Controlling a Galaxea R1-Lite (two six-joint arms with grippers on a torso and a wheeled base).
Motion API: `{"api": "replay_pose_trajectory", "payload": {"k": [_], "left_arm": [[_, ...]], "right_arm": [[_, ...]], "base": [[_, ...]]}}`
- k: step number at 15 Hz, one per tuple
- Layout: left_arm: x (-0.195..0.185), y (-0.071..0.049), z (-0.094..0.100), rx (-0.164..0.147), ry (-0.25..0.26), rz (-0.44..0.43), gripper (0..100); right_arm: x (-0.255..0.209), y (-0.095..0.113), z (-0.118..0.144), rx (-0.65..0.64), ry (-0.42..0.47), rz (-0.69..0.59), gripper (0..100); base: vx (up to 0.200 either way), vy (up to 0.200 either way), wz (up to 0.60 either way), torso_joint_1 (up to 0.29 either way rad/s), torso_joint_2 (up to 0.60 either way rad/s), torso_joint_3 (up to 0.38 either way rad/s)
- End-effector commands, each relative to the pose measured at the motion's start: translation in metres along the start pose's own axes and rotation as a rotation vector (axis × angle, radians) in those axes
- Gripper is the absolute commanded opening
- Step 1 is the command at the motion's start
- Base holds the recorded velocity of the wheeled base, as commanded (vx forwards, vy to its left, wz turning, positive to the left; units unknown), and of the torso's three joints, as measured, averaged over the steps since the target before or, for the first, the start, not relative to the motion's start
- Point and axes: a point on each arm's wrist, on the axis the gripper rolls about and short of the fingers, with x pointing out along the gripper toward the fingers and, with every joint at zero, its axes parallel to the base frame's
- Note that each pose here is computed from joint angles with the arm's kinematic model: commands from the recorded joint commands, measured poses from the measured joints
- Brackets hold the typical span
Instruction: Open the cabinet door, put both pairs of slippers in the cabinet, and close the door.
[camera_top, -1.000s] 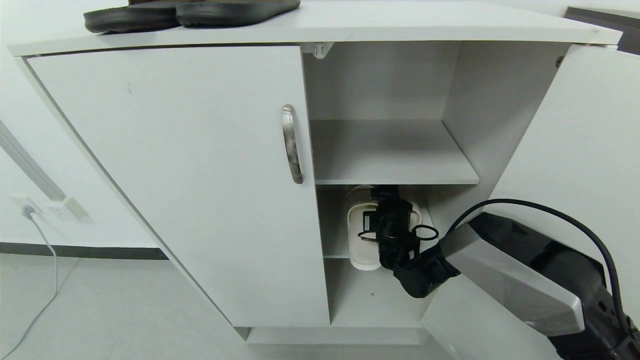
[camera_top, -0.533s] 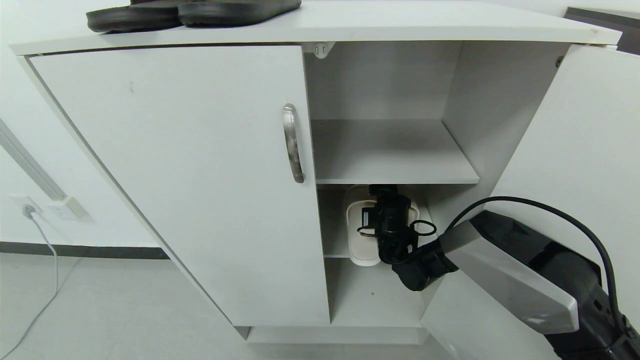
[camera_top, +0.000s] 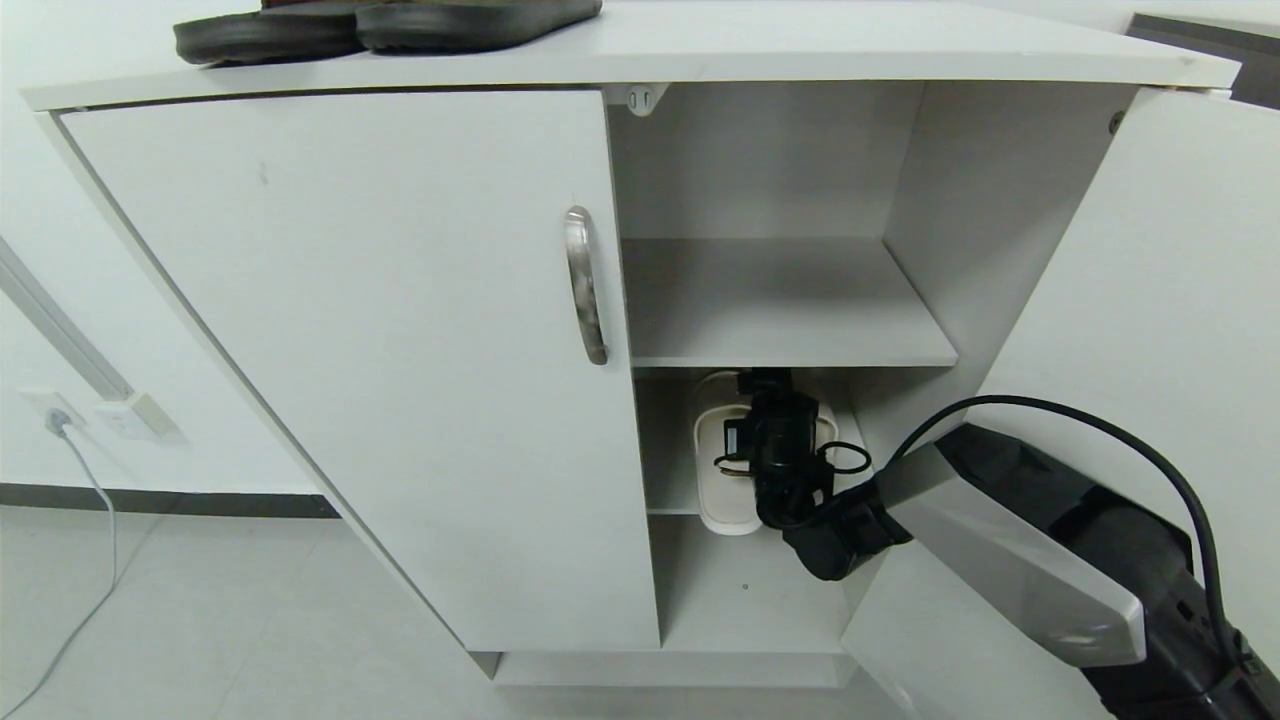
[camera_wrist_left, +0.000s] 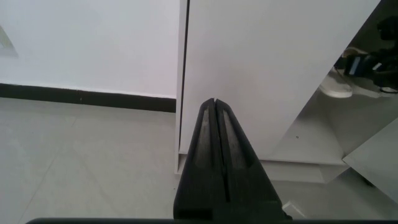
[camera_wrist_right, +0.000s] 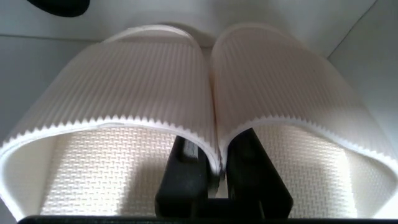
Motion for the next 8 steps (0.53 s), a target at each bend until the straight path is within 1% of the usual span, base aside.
{"api": "replay_pose_trajectory", "payload": {"k": [1,2,5,8], "left_arm": [[0.0,0.0,0.0,-0.001,0.001,0.001,0],[0.0,0.0,0.0,-0.001,0.0,0.001,0],[0.0,0.0,0.0,-0.001,0.0,0.001,0],[0.0,0.0,0.0,0.001,0.0,0.001,0]], "right_arm": [[0.0,0.0,-0.001,-0.001,0.001,0.0,0],[0.0,0.0,-0.002,-0.002,0.003,0.0,100],[-0.005,-0.001,-0.007,-0.014,0.019,0.0,100],[-0.023,-0.003,-0.002,-0.019,0.024,0.014,100]], "base": [[0.0,0.0,0.0,0.0,0.0,0.0],[0.0,0.0,0.0,0.0,0.0,0.0],[0.0,0.0,0.0,0.0,0.0,0.0],[0.0,0.0,0.0,0.0,0.0,0.0]]}}
